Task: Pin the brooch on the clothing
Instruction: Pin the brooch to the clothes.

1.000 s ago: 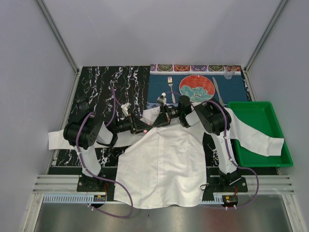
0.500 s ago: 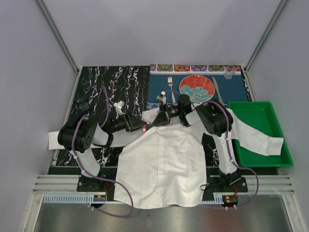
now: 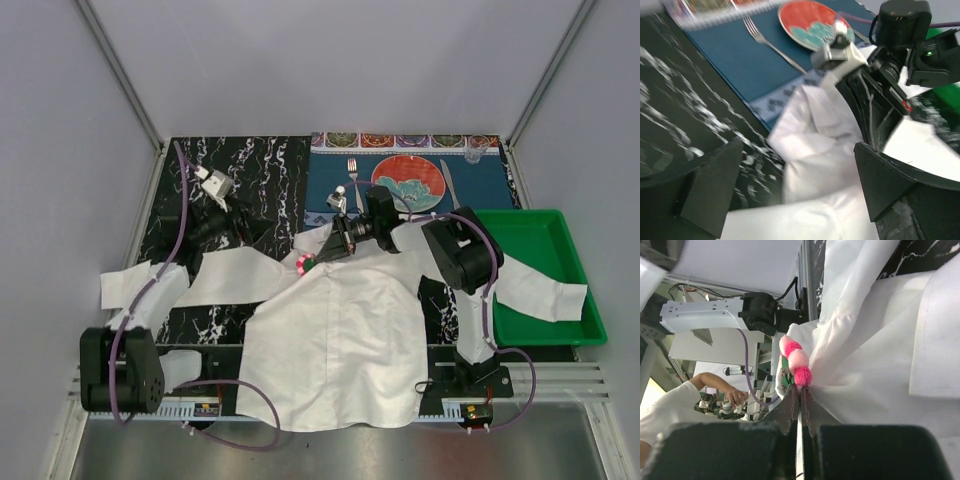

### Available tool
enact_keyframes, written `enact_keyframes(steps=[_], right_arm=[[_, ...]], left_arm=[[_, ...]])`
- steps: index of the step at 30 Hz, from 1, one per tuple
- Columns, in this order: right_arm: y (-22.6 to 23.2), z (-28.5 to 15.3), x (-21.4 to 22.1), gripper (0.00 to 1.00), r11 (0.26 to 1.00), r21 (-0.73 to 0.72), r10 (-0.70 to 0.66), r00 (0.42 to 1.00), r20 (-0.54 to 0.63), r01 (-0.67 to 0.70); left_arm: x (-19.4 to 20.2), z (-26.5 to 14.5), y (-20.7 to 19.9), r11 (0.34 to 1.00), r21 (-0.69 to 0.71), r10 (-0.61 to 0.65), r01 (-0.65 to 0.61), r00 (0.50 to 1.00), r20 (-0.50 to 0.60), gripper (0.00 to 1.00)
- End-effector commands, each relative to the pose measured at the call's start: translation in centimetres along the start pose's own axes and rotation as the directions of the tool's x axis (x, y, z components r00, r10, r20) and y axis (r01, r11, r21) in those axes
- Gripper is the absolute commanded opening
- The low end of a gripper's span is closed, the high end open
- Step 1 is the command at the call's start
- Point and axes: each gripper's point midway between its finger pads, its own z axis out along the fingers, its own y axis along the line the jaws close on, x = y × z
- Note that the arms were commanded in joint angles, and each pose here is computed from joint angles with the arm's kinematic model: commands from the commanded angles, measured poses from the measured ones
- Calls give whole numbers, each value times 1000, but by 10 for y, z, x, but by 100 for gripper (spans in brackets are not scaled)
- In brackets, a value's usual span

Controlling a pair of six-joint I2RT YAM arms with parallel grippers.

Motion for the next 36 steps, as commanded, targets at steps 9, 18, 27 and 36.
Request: enact_keyframes(steps=[9, 18, 27, 36], right_arm=[[-2, -3, -12, 0, 992, 91, -94, 996, 10, 92], [-2, -4, -17, 0, 987, 132, -99, 995, 22, 95], [3, -5, -14, 0, 985, 135, -114, 993, 22, 110], [10, -7, -15, 0, 984, 131, -124, 992, 21, 120]], left_arm=[[-28, -33, -10, 883, -126, 445, -451, 892, -78, 99], [43, 0, -91, 929, 244, 284, -279, 959, 16, 98], [60, 24, -83, 985, 167, 45, -42, 999, -17, 98], [75, 30, -93, 970, 245, 16, -6, 999, -39, 96]])
